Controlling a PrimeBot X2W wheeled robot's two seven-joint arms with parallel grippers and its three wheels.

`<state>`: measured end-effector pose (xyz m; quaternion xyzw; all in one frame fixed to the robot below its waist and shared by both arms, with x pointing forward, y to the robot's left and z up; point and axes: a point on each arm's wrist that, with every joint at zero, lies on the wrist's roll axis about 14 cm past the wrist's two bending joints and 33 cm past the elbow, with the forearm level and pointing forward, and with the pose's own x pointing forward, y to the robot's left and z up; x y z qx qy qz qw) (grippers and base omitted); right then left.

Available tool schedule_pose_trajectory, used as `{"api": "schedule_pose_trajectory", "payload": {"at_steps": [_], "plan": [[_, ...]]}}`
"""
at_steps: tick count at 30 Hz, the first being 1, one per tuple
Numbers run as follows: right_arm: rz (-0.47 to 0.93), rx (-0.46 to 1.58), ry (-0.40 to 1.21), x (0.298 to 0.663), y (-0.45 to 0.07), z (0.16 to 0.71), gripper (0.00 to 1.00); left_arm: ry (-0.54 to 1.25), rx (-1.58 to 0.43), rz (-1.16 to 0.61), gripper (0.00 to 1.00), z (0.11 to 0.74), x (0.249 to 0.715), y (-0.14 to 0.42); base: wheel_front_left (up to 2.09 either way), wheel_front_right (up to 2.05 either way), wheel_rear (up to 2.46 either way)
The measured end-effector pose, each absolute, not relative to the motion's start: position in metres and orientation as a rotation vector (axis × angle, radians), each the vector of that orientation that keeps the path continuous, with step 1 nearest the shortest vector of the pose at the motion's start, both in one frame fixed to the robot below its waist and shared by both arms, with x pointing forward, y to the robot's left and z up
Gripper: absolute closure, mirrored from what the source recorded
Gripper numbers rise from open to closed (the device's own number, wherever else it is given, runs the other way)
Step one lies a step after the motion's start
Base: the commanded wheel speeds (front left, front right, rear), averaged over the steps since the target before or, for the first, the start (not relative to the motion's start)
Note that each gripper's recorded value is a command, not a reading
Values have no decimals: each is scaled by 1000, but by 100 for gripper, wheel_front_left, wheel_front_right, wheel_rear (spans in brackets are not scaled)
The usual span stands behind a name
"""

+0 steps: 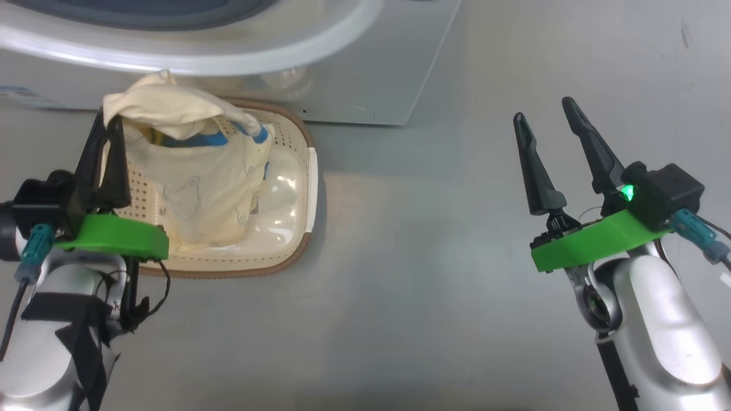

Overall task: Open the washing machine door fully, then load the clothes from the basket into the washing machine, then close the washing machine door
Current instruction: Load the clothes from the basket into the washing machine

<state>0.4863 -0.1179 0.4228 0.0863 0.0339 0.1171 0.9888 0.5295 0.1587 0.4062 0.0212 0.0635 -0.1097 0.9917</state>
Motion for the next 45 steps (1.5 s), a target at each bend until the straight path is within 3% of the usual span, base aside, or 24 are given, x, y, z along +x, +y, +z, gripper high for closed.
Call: {"api": "schedule_pose_trajectory", "payload": {"at_steps": [12, 22, 33, 45], "plan": [[233, 185, 34, 471, -119, 447, 0, -31, 22, -184, 100, 469, 512, 167, 0, 0, 0], [190, 184, 50, 466, -135, 443, 0, -115, -74, -197, 100, 488, 533, 164, 0, 0, 0], [130, 189, 138, 465, -153, 405, 0, -260, -117, -207, 100, 518, 619, 168, 0, 0, 0], [100, 207, 194, 478, -163, 371, 0, -255, -84, -303, 100, 509, 716, 135, 0, 0, 0]]}}
